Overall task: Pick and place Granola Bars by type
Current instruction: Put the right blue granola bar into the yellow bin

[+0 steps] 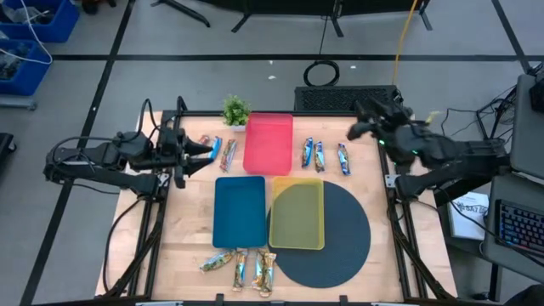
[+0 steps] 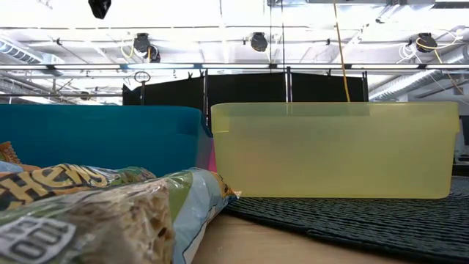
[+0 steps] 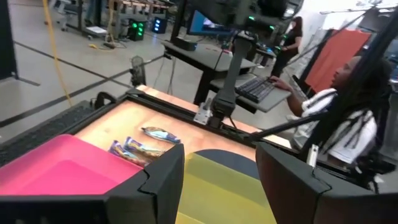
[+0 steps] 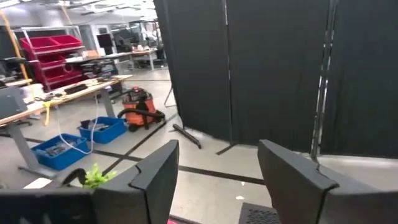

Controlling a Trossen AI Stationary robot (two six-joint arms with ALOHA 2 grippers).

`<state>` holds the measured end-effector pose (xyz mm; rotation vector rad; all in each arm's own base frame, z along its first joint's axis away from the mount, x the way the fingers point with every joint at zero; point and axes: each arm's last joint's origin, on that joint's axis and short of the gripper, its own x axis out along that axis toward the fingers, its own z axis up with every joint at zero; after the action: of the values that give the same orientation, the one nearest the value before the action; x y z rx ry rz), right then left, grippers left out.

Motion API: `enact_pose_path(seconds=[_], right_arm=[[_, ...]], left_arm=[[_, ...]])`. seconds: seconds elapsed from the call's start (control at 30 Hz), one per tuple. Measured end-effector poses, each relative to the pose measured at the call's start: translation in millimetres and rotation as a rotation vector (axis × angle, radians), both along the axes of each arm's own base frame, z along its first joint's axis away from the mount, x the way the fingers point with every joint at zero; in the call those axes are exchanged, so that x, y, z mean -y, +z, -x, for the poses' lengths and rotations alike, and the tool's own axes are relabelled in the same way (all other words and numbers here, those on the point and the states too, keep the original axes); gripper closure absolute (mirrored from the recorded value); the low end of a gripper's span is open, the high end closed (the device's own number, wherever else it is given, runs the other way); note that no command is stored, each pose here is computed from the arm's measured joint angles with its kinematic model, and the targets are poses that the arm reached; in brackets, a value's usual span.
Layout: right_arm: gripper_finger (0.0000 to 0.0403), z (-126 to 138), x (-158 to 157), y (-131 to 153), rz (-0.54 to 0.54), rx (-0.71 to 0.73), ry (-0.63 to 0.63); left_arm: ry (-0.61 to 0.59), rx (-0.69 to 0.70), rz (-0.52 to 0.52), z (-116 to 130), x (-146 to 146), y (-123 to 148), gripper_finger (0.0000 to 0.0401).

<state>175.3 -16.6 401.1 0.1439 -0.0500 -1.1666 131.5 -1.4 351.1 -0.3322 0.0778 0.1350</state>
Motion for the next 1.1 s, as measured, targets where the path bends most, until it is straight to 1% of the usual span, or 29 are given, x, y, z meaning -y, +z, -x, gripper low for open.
enact_pose_path(seconds=[0.17,0.27,0.33,0.4,0.43,0.5,0.53,0.6,0.67,0.77,0.9,1.1], right_arm=[[0.0192,-32,12,5,0.016,-0.034,0.034],[0.0194,-44,20,6,-0.004,-0.114,-0.006],[0.0194,-48,30,3,-0.052,-0.146,-0.049],[0.0194,-48,40,-3,-0.141,-0.153,-0.071],[0.0194,-47,45,-10,-0.205,-0.165,-0.083],[0.0195,-41,57,-27,-0.367,-0.198,-0.112],[0.0195,-36,62,-37,-0.464,-0.231,-0.136],[0.0195,-29,71,-56,-0.634,-0.291,-0.204],[0.0195,-24,77,-69,-0.745,-0.318,-0.25],[0.0195,-24,80,-87,-0.836,-0.312,-0.271],[0.0195,-27,76,-116,-0.924,-0.282,-0.288],[0.0189,-16,66,-171,-1.126,-0.342,-0.287]], left_arm=[[-0.009,0.0,0.002,0,0,0,0.0197],[0.0,-0.005,0.0,0,0,-1,0.0198],[0.027,-0.009,-0.003,0,-1,-1,0.02],[0.055,-0.009,-0.01,0,-2,-1,0.0204],[0.065,-0.008,-0.012,0,-2,-1,0.0206],[0.07,-0.008,-0.013,0,-2,-1,0.0209],[0.07,-0.008,-0.012,0,-2,-1,0.021],[0.066,-0.008,-0.011,0,-2,-1,0.0209],[0.052,-0.006,-0.009,0,-2,-1,0.0208],[0.028,-0.006,-0.007,0,-1,-1,0.021],[0.002,-0.006,-0.005,0,0,-1,0.0209],[-0.011,-0.003,0.018,0,0,-1,0.021]])
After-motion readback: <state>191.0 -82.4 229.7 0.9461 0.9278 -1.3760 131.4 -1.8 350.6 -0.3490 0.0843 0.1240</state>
